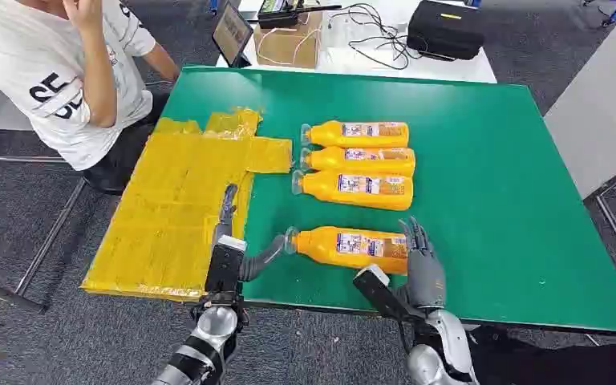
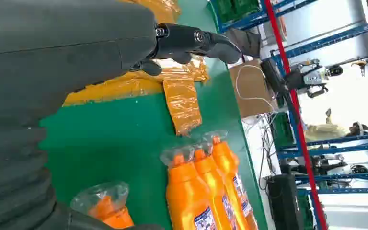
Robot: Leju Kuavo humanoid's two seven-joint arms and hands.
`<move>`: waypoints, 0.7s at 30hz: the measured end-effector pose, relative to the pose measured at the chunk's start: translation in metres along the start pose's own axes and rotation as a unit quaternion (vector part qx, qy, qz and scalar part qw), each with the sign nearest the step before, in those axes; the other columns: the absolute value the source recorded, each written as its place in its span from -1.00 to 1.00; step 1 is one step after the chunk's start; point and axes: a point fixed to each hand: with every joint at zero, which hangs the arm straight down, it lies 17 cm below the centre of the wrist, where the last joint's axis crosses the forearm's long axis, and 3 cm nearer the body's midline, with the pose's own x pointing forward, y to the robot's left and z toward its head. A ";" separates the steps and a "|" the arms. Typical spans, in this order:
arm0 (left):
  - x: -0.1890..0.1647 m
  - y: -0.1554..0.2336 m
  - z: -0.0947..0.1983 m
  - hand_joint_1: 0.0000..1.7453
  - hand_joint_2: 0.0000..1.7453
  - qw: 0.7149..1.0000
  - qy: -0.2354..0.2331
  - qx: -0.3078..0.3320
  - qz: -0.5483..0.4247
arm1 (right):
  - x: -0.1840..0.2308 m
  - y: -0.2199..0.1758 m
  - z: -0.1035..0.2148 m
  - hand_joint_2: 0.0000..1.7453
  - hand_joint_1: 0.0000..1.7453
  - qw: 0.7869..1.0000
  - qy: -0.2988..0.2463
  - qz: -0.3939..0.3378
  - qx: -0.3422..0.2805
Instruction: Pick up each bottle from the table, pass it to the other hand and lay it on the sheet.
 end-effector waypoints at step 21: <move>-0.004 -0.015 0.003 -1.00 1.00 0.999 0.019 -0.035 0.030 | -0.047 0.046 -0.037 1.00 -0.84 0.984 0.032 0.109 0.134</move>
